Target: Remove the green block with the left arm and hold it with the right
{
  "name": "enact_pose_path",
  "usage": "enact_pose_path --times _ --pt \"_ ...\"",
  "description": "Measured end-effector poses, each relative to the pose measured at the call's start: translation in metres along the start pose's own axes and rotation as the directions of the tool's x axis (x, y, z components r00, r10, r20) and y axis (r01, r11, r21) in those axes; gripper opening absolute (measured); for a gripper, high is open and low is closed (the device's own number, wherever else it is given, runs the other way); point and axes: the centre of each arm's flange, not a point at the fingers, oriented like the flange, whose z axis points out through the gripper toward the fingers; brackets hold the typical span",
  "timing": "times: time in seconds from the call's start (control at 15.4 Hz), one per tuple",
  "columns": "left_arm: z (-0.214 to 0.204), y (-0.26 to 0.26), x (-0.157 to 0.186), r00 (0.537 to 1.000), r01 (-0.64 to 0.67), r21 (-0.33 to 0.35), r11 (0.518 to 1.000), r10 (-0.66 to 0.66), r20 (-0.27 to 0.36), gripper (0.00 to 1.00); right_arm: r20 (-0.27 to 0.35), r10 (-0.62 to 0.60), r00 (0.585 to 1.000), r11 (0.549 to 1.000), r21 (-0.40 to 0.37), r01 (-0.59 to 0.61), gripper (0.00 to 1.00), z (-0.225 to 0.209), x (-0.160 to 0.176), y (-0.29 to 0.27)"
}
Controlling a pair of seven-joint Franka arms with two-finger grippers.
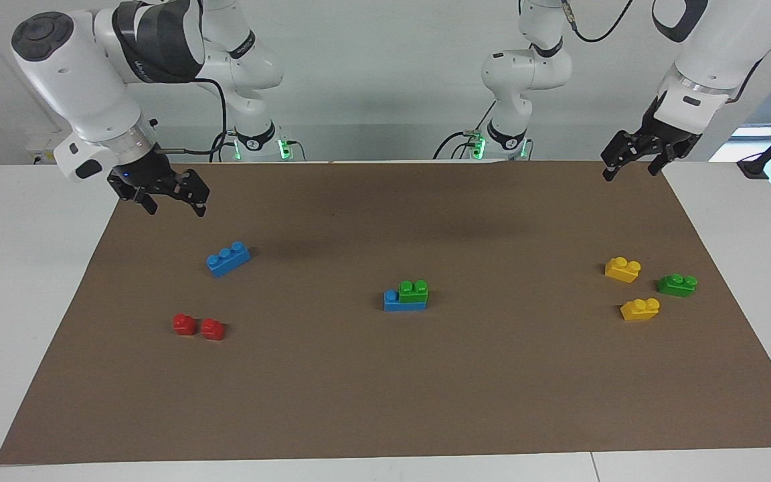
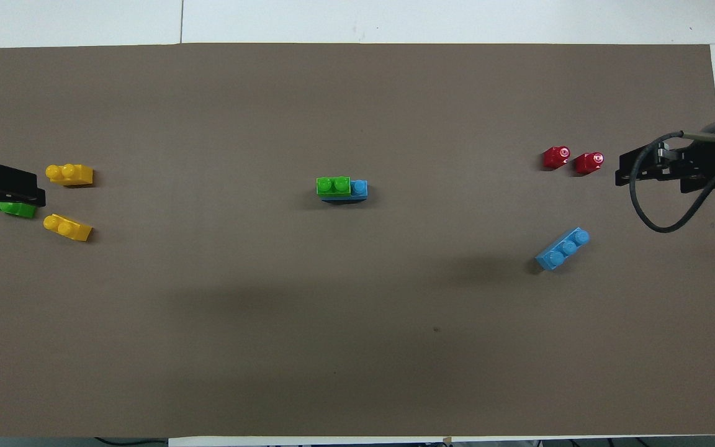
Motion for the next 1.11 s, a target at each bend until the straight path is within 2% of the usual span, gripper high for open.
enact_pose_path --times 0.46,0.72,1.11 --pt "-0.001 0.0 0.001 1.0 0.0 -0.001 1.0 0.0 -0.009 1.0 -0.017 0.0 1.0 1.0 0.002 0.0 1.0 -0.006 0.002 0.001" --pt "-0.001 0.0 0.002 1.0 0.0 -0.002 1.0 0.0 -0.017 1.0 -0.036 -0.021 0.999 1.0 0.003 0.022 1.0 -0.015 0.007 0.032" --pt "0.004 0.0 0.002 1.0 0.01 -0.001 1.0 -0.01 -0.006 1.0 -0.013 -0.106 0.994 0.994 -0.006 0.106 1.0 -0.001 0.017 0.04"
